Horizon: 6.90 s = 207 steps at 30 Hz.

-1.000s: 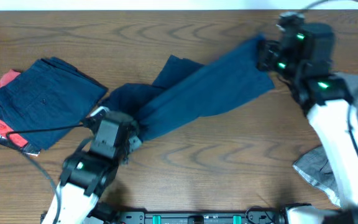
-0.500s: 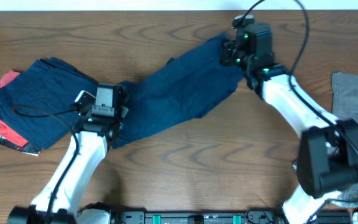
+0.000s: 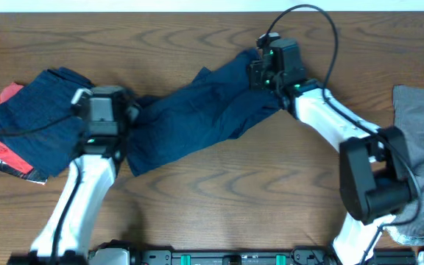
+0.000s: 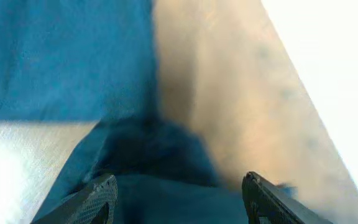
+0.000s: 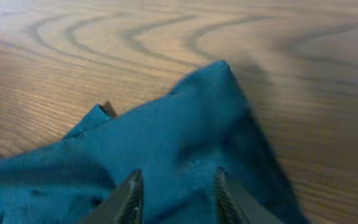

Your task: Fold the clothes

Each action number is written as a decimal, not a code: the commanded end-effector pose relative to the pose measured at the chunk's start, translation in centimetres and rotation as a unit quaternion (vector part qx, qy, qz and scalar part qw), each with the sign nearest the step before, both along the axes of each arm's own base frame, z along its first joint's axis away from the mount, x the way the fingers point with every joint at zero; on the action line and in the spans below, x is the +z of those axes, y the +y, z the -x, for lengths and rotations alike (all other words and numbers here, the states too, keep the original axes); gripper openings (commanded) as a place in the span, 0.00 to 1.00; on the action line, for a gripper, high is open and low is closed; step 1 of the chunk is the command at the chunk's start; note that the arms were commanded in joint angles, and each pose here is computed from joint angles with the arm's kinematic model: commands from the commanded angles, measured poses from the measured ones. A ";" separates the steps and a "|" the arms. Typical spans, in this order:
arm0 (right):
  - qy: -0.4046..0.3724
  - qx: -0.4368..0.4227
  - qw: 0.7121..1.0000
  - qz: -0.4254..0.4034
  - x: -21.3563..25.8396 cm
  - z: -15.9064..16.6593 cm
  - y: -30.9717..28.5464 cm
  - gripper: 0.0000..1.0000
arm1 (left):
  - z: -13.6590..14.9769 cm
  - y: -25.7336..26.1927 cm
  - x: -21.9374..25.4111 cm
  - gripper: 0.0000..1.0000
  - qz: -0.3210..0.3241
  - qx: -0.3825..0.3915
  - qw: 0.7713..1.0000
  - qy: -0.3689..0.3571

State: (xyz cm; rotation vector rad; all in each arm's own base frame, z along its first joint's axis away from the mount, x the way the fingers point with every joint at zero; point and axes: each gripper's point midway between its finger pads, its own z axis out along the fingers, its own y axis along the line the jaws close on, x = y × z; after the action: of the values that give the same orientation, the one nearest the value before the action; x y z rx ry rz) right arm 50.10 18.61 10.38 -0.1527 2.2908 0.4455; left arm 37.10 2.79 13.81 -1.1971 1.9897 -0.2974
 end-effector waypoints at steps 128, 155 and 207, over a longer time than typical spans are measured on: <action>0.174 0.052 0.983 0.039 -3.6 9.5 -3.0 0.09 | 12.7 -4.3 -7.9 0.98 0.014 -0.247 0.937 0.246; 0.379 -0.177 0.885 0.206 -11.9 16.1 -15.1 0.01 | 8.7 -10.6 -12.4 0.98 0.124 -0.415 0.881 0.190; 0.242 0.300 0.918 0.098 -10.6 24.0 16.8 0.01 | 5.7 -12.4 5.9 0.06 0.086 -0.465 0.867 0.155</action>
State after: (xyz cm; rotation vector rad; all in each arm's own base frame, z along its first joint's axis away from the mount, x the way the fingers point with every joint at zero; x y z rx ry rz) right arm 25.65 36.19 0.20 -1.0316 2.7106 0.7163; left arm 31.02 -9.58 18.39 -0.3219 2.8108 -0.8118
